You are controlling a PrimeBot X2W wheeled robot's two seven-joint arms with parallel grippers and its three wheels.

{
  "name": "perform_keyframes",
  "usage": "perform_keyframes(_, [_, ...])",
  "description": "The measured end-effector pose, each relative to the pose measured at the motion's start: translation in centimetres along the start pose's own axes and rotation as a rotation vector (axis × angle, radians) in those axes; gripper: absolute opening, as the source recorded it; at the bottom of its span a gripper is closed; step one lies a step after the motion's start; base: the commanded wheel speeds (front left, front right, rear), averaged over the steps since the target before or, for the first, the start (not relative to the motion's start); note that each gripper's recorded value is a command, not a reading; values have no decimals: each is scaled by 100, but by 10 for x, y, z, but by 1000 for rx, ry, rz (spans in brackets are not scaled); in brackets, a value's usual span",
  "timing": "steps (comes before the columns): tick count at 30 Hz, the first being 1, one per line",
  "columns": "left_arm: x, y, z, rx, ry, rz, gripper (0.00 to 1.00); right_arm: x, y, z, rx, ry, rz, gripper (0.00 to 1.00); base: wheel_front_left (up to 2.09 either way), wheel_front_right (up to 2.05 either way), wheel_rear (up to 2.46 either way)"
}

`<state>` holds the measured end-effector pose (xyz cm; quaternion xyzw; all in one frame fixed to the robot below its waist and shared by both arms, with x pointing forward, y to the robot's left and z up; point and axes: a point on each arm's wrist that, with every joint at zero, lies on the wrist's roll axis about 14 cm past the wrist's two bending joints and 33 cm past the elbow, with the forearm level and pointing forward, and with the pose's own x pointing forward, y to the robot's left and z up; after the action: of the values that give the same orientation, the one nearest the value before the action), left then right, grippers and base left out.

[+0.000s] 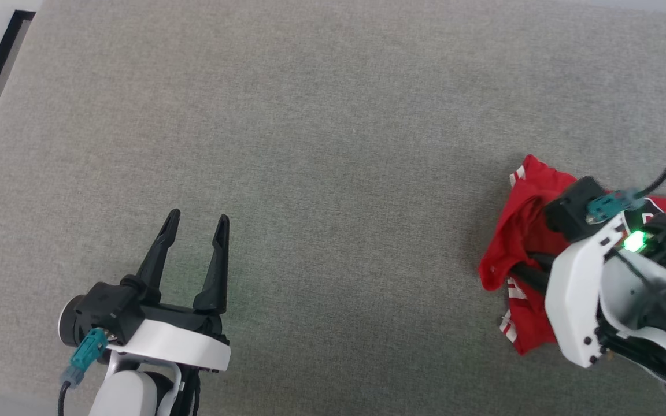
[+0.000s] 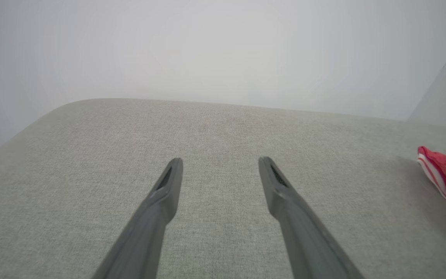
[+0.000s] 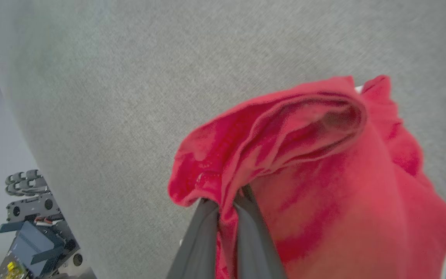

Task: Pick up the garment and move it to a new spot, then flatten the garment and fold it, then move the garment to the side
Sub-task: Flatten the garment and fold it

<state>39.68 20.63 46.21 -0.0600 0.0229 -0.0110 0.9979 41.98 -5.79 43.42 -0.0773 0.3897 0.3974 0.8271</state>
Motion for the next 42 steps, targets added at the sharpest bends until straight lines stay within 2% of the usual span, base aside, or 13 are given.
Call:
perform_keyframes(6, [0,0,-2,-11,5,2,100,17,-8,-15,20,42,-6,0,0,0,0])
perform_keyframes(8, [1,0,-3,-18,9,1,100,17,-9,-17,29,36,-9,51,0,0,0])
perform_keyframes(9, [1,0,-5,-17,14,-2,100,17,-10,-16,41,23,-11,100,0,0,0])
perform_keyframes(18, [7,-8,0,-6,1,-49,100,-18,-27,7,107,-126,-81,100,0,0,0])
perform_keyframes(26, [13,-28,0,0,0,-124,100,-68,-76,9,220,-297,-267,100,0,0,0])
perform_keyframes(29, [14,-34,0,-3,3,-144,100,-79,-91,-2,259,-359,-333,100,0,0,0])
perform_keyframes(36, [12,-34,1,-11,6,-151,100,-107,-115,-14,244,-555,-497,100,0,0,0])
perform_keyframes(42, [1,-31,6,-11,-4,-145,100,-134,-115,-24,220,-739,-608,100,0,0,0])
